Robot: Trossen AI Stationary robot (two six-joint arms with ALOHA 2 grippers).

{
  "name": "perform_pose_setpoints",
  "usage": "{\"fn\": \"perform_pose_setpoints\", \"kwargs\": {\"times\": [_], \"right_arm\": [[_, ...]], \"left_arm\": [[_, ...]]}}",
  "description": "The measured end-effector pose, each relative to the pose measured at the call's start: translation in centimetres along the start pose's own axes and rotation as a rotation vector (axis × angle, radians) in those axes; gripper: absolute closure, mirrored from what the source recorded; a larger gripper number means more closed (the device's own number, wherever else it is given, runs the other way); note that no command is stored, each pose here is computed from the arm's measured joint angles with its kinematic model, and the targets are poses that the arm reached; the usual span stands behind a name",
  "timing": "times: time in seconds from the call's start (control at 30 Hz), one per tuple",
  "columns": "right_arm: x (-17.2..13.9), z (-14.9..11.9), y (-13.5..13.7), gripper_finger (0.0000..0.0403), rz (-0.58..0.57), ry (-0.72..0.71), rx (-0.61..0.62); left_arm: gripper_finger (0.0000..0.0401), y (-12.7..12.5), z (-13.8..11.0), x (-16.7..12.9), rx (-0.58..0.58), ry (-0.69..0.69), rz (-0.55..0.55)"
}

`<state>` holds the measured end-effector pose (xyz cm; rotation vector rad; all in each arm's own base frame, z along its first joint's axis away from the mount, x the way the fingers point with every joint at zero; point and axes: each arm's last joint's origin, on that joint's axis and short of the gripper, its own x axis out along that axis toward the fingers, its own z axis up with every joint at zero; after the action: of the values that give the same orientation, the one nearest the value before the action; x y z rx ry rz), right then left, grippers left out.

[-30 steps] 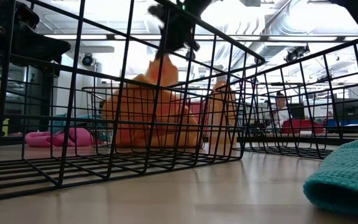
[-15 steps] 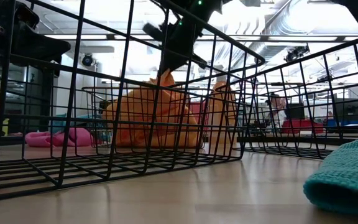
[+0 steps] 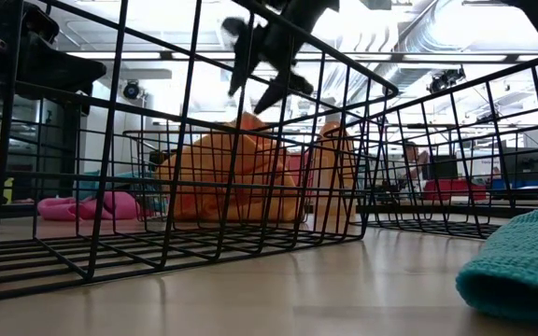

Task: Sort microfiber towel by color & place in baskets
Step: Put the yellow microfiber cloth into the gold basket, then put the bottom right blue microfiber cloth into the right black basket

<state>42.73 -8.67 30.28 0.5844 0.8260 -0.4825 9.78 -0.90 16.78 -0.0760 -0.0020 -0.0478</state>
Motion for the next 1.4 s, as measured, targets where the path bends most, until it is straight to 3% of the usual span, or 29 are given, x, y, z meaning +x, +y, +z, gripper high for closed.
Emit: {"fn": "perform_pose_setpoints", "kwargs": {"times": [0.13, 0.27, 0.43, 0.6, 0.73, 0.9, 1.03, 1.17, 1.4], "right_arm": [[-2.1, -0.4, 0.4, 0.0077, -0.018, 0.091, -0.098], [-4.7, -2.8, 1.9, 0.0065, 0.009, 0.244, -0.198], [-8.4, -8.8, 7.4, 0.0064, 0.159, 0.401, -0.340], [-12.9, -16.9, 13.1, 0.0064, 0.228, 0.486, -0.410], [-15.3, -23.6, 15.7, 0.0064, 0.116, 0.535, -0.302], [-15.4, -29.6, 16.3, 0.0064, -0.196, 0.506, 0.001], [-13.9, -32.0, 16.7, 0.0064, -0.354, 0.443, 0.244], [-12.3, -33.7, 17.1, 0.0064, -0.442, 0.412, 0.387], [-8.3, -36.0, 17.5, 0.0064, -0.578, 0.395, 0.496]], "left_arm": [[0.0401, 0.0, 0.0, 0.0, 0.000, -0.001, 0.000], [0.0401, 0.0, 0.0, 0.0, 0.000, -0.001, 0.000], [0.0401, 0.0, 0.0, 0.0, 0.000, 0.000, 0.000], [0.0401, 0.0, 0.0, 0.0, 0.000, -0.001, 0.000], [0.0401, 0.0, 0.0, 0.0, 0.000, -0.001, 0.000], [0.0401, 0.0, 0.0, 0.0, 0.000, 0.000, 0.000], [0.0401, 0.0, 0.0, 0.0, 0.000, 0.000, 0.000], [0.0401, 0.0, 0.0, 0.0, 0.000, 0.000, 0.000], [0.0401, 0.0, 0.0, 0.0, 0.000, 0.000, 0.000]]}}
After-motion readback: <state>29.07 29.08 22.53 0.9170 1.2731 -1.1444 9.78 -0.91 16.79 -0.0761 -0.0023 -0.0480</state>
